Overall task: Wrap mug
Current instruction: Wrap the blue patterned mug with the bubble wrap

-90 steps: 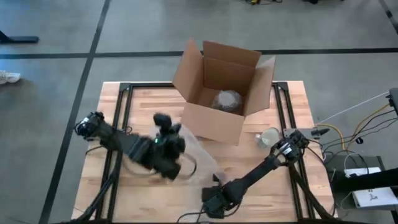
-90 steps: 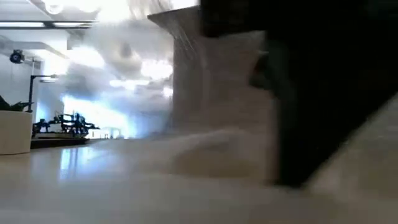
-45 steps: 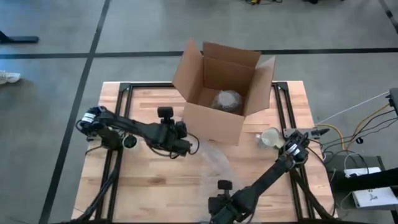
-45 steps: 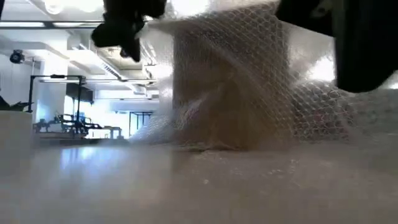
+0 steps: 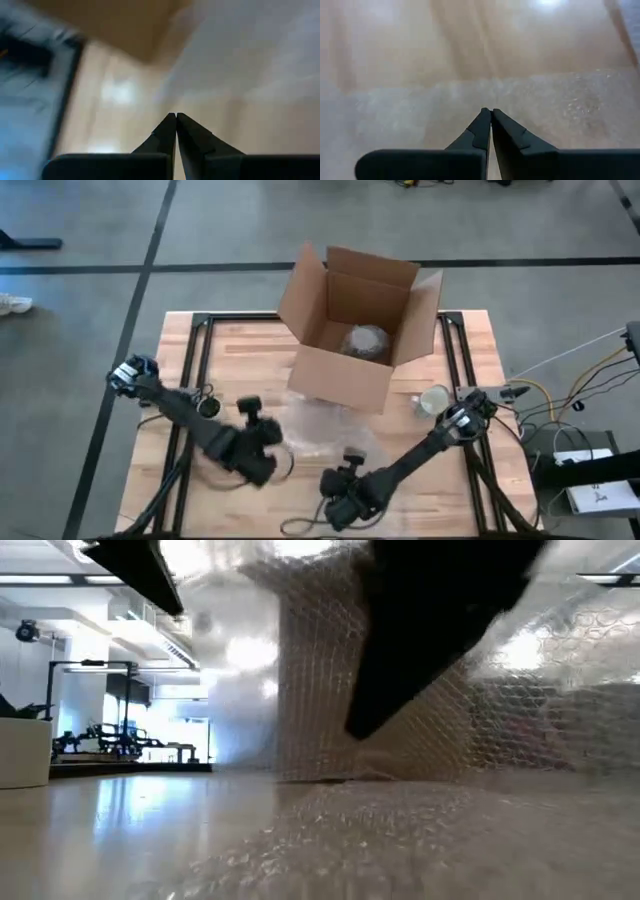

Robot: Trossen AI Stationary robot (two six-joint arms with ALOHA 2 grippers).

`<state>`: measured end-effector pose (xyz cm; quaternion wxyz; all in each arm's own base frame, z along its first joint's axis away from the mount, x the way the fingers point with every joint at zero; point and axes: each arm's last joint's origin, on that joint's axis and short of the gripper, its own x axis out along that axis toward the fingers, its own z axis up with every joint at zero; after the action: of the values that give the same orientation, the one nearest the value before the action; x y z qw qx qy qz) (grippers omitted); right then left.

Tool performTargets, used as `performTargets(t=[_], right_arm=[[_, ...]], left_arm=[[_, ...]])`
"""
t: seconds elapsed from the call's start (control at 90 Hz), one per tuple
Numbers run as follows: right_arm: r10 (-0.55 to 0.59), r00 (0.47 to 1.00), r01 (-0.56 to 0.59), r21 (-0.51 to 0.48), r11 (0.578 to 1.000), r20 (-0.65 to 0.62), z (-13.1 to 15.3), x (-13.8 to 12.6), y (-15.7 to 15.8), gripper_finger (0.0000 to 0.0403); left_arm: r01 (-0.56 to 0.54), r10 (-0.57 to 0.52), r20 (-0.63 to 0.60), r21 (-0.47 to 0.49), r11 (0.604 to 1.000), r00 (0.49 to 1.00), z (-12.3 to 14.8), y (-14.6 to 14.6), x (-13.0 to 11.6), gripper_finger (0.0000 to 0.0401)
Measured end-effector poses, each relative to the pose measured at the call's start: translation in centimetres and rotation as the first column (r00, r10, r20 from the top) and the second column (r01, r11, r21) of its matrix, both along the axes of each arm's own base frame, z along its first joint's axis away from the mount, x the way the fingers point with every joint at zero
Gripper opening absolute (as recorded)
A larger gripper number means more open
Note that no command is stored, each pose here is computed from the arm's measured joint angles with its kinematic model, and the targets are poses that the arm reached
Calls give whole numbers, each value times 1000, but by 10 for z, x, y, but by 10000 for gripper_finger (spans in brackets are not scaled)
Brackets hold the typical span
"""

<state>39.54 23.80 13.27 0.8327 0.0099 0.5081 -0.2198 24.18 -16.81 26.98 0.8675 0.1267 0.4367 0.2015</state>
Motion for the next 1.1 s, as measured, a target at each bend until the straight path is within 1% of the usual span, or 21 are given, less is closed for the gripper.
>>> performTargets(t=[0.078,0.144,0.256,0.322,0.389,0.422,0.456,0.5,0.556,0.589,0.622,0.656,0.689,0.744,0.822,0.9,1.011,1.1], right_arm=[[-35,999,35,-4,999,-13,-9,8,-11,0],[-55,998,55,-3,999,-40,-19,13,-20,0],[-70,993,75,50,996,-91,-36,21,-31,0],[-27,995,41,139,989,-100,-40,29,-32,0],[81,994,-61,241,969,-76,-45,38,-28,0],[145,989,-129,300,945,-33,-45,43,-24,0],[211,977,-205,363,909,25,-43,49,-17,0],[300,950,-309,432,848,90,-41,52,-6,0],[418,896,-433,495,753,148,-36,53,8,0],[473,864,-488,513,706,172,-32,53,16,0],[515,835,-533,511,674,192,-26,53,23,0],[545,813,-565,501,655,204,-19,53,28,0],[567,796,-589,485,646,212,-11,54,33,0],[581,786,-606,448,657,212,1,55,34,0],[570,801,-592,379,711,183,12,56,34,0],[553,817,-576,308,757,167,17,57,32,0],[524,831,-555,236,797,185,23,61,30,0],[499,847,-528,180,830,184,24,62,27,0]], left_arm=[[58,-58,97,5,998,994,-5,-18,-7,0],[78,-79,172,16,997,982,-9,-30,-13,0],[93,-91,248,2,996,964,-17,-41,-20,0],[71,-62,294,-19,997,954,-23,-42,-21,0],[43,-31,333,-29,999,943,-31,-41,-21,0],[38,-24,342,-34,999,939,-35,-40,-22,0],[37,-18,351,-47,998,936,-39,-40,-21,0],[41,-15,360,-65,997,933,-43,-41,-21,0],[62,-33,342,-74,995,939,-48,-41,-22,0],[75,-47,320,-75,994,946,-49,-41,-22,0],[85,-57,309,-79,993,950,-50,-42,-23,0],[93,-62,303,-87,992,951,-49,-42,-23,0],[99,-68,303,-90,991,951,-48,-44,-23,0],[108,-75,305,-91,990,949,-46,-46,-23,0],[115,-83,304,-90,989,949,-45,-46,-23,0],[115,-83,303,-90,989,949,-45,-46,-23,0],[124,-89,290,-105,987,953,-46,-47,-24,0],[157,-121,261,-121,980,958,-45,-49,-26,0]])
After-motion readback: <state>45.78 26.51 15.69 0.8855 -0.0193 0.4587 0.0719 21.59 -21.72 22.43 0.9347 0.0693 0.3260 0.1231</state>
